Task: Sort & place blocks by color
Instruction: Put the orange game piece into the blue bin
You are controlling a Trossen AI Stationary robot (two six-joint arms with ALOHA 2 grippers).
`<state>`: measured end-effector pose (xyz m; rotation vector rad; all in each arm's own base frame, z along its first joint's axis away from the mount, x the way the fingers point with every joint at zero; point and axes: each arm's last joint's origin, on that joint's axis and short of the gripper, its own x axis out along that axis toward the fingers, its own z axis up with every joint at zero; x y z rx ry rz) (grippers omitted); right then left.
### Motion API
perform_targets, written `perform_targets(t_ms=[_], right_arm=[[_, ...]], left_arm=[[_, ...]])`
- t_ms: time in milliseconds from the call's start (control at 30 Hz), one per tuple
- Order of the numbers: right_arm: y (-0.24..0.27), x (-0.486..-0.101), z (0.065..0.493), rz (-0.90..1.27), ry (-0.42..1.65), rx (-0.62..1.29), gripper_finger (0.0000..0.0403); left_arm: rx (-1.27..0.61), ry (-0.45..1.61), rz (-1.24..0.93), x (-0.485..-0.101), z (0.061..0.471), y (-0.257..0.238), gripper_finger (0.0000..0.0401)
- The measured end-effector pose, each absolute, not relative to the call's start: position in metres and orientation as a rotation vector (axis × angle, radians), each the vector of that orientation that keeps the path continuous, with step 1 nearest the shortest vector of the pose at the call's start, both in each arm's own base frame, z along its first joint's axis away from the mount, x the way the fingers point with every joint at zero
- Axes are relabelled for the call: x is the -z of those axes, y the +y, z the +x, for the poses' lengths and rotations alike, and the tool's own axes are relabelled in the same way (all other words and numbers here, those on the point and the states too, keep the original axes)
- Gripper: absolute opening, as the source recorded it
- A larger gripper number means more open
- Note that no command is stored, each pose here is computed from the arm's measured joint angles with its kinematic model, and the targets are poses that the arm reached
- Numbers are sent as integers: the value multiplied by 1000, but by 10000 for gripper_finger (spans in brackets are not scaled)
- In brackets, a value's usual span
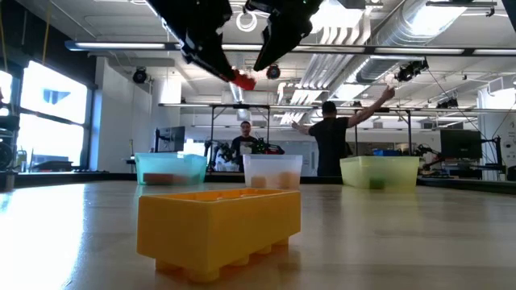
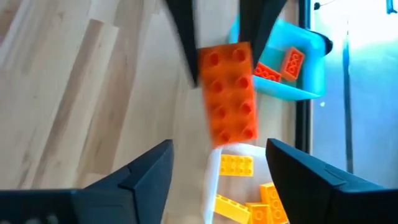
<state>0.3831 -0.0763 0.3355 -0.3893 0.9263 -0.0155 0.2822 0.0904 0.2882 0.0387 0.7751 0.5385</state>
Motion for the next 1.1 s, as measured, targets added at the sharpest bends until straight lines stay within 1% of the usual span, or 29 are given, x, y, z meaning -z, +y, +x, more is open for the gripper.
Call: perform_targets(t_ms=[200, 400, 767, 933, 1100], right_arm=[[-77, -337, 385, -376, 905, 47, 249], [-78, -341, 389, -233, 841, 129, 249], [-78, -340, 389, 128, 800, 284, 250], [-70, -340, 390, 286, 786, 273, 250], [-58, -340, 392, 404, 779, 275, 250]], left_arm=[[-687, 868, -44, -281, 266, 113, 116], [-801, 949, -116, -277, 244, 143, 116], [-872, 1097, -328, -266, 199, 184, 117], [-822, 1153, -400, -263, 183, 192, 117], [-831, 1189, -411, -262, 173, 197, 117]])
